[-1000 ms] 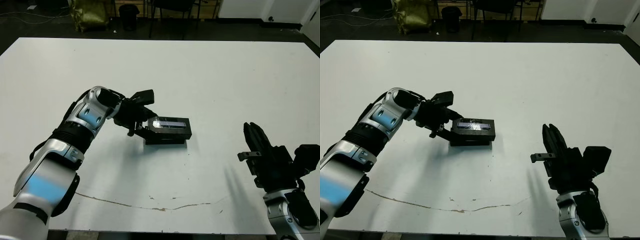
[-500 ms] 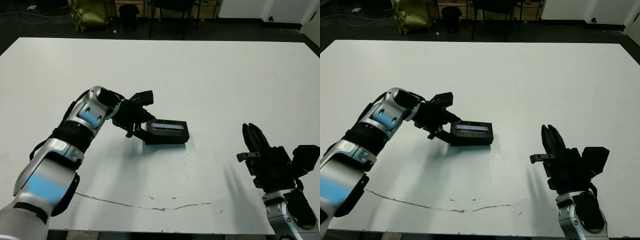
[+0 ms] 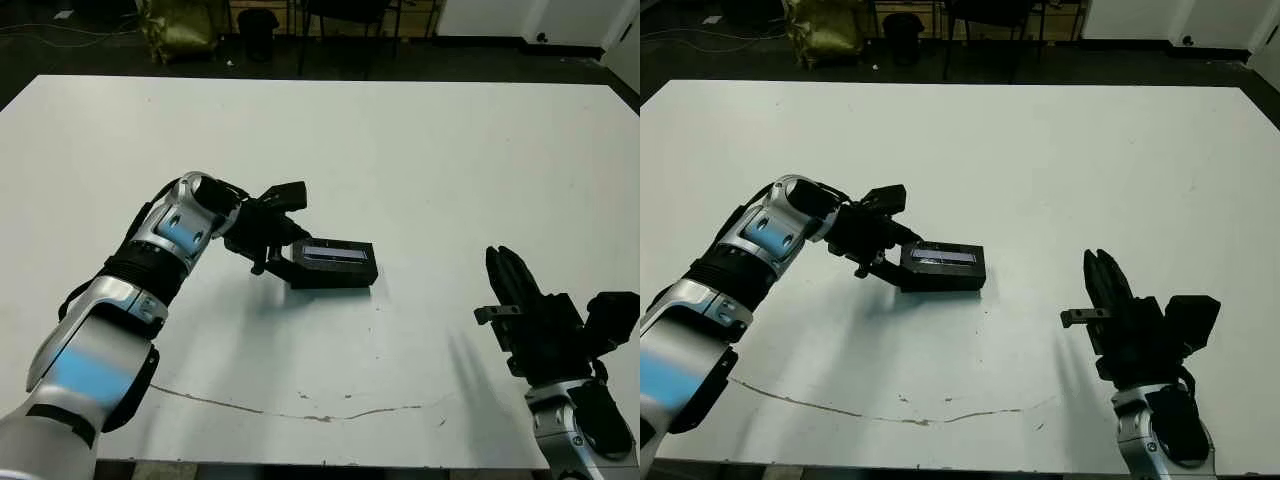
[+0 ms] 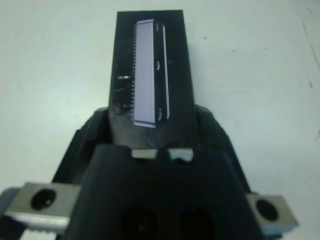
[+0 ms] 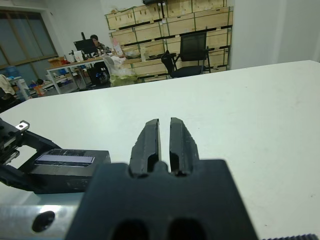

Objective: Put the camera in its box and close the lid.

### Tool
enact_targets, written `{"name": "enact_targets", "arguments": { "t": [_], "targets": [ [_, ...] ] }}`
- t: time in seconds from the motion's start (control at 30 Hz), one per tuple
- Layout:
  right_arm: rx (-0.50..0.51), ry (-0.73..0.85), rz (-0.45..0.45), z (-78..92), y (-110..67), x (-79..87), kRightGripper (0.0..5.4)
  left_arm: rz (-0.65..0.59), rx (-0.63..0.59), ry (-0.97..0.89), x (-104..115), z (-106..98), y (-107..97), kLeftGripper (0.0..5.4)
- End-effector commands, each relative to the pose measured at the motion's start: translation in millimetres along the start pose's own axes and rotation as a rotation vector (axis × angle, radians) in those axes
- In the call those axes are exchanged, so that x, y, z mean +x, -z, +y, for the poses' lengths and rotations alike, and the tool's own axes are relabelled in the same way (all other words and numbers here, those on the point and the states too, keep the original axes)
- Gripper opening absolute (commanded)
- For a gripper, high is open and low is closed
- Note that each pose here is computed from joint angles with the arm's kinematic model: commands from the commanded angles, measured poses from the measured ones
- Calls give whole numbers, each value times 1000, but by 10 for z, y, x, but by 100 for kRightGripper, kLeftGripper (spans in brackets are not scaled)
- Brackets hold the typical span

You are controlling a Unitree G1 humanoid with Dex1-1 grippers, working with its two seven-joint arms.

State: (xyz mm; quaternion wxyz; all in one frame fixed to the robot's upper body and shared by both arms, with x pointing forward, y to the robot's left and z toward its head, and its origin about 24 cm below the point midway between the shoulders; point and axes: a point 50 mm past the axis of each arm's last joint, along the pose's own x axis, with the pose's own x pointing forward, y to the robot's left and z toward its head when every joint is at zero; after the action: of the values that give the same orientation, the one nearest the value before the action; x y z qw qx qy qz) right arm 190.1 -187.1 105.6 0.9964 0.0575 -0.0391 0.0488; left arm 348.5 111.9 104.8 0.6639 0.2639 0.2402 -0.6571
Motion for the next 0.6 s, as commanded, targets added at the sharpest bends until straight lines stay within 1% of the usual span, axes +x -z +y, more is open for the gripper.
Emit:
{"name": "enact_targets", "arguments": {
  "t": [0.03,0.2,0.43,0.6],
  "targets": [
    [0,13,33,-24,52,-24,0,52,-63,-5,-46,-34,192,253],
    [26,-7,19,-58,76,-13,0,47,-103,2,-52,-64,289,253],
    [8,5,18,-50,52,-45,0,47,-158,5,-25,-112,410,253],
    [10,26,32,-37,43,-61,0,45,-158,11,-3,-144,457,253]
  ]
}}
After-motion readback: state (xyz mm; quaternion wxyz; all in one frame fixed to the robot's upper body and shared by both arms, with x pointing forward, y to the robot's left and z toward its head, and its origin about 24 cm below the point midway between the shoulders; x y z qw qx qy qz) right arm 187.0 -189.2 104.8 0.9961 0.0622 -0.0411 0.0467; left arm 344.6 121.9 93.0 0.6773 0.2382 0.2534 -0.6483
